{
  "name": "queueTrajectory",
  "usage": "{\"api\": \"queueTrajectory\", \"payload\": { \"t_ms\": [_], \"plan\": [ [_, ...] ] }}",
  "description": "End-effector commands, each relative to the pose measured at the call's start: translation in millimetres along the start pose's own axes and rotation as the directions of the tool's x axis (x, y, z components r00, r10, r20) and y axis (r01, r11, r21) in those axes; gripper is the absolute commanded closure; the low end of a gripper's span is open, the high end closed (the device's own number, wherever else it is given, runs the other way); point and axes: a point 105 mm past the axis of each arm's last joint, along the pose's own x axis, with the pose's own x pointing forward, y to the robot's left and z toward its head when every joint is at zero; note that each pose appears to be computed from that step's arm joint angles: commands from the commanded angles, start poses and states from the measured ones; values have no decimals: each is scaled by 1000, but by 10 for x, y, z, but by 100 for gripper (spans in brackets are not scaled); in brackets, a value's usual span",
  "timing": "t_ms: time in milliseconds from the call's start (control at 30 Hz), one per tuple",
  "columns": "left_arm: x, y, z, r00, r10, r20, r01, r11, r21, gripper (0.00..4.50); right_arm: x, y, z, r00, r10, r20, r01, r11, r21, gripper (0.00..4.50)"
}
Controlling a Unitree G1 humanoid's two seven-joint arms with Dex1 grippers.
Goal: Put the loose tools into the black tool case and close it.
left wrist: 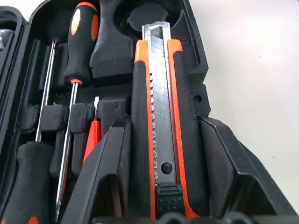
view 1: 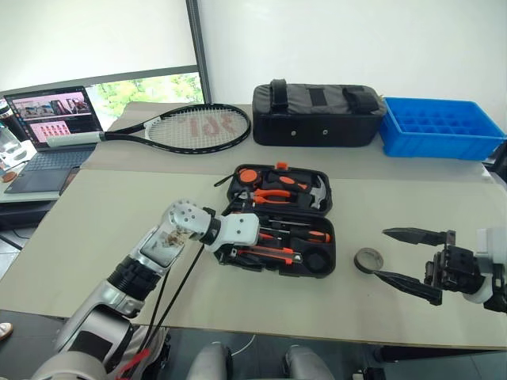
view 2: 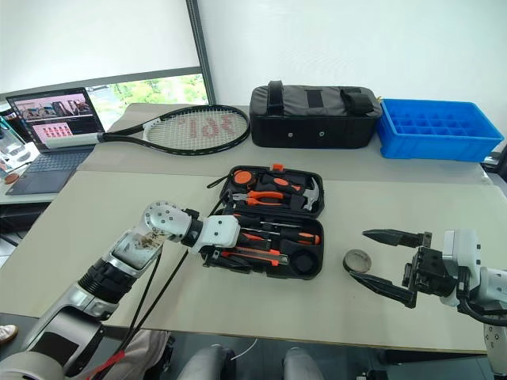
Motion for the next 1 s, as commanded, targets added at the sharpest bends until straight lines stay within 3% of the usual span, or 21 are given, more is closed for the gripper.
{"api": "queueTrajectory", "payload": {
  "t_ms": [33, 700, 1000],
  "plan": [
    [-82, 136, -17, 996, 79, -27, -79, 997, -5, 284, -19, -14, 86, 1000, -13, 16, 14, 999, -51, 0],
    [-151, 241, 158, 990, 114, 80, -113, 994, -12, 284, -22, -8, 74, 1000, -17, 9, 17, 998, -54, 0],
    [-89, 184, 22, 999, 50, 21, -50, 999, 6, 284, -19, -2, 72, 1000, -27, 0, 27, 998, -63, 0]
  ]
}}
